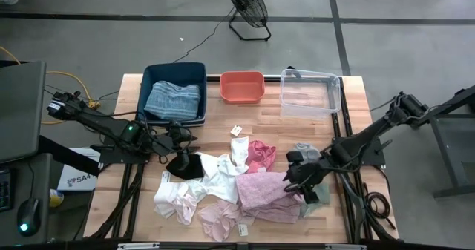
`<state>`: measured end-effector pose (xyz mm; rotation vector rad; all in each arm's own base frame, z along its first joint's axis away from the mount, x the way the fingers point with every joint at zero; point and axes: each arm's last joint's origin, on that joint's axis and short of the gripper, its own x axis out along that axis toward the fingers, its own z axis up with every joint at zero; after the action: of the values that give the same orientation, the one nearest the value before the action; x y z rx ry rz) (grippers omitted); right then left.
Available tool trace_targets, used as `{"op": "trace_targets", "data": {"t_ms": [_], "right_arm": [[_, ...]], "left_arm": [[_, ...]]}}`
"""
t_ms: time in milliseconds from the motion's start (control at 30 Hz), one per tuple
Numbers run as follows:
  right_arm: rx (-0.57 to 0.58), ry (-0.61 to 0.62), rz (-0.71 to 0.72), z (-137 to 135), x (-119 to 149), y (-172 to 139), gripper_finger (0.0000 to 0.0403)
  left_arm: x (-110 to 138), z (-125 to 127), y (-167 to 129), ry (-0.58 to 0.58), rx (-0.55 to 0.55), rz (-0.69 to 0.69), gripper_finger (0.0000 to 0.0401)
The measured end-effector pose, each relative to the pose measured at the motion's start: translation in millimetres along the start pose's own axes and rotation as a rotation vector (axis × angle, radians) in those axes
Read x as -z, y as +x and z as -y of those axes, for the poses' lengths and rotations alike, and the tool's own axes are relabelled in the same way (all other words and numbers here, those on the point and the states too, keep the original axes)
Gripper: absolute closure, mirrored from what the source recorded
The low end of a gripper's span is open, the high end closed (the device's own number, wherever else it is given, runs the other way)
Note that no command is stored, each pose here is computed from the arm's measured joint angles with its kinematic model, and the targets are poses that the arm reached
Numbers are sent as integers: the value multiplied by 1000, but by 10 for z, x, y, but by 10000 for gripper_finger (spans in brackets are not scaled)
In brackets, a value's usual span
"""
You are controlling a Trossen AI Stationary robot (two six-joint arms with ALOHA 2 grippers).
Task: Pick & Place Cloths
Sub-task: Put the pink shirt into the blue laundry organizer
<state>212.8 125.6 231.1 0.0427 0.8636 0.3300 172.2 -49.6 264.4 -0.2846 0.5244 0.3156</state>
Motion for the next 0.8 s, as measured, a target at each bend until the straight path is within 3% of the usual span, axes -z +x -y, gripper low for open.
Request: {"op": "trace_targets", "data": {"t_ms": [167, 300, 633, 800], "right_arm": [[-98, 11, -25, -25, 1, 1, 95], [-112, -34, -44, -102, 30, 69, 55], [50, -284, -156, -188, 208, 483, 61], [94, -343, -226, -162, 291, 654, 62]], "left_arm": [[-1, 1, 0, -1, 1, 1, 220], [-1, 0, 0, -1, 1, 1, 220], [-8, 5, 0, -5, 7, 6, 220], [-7, 5, 0, -5, 7, 6, 220]]}}
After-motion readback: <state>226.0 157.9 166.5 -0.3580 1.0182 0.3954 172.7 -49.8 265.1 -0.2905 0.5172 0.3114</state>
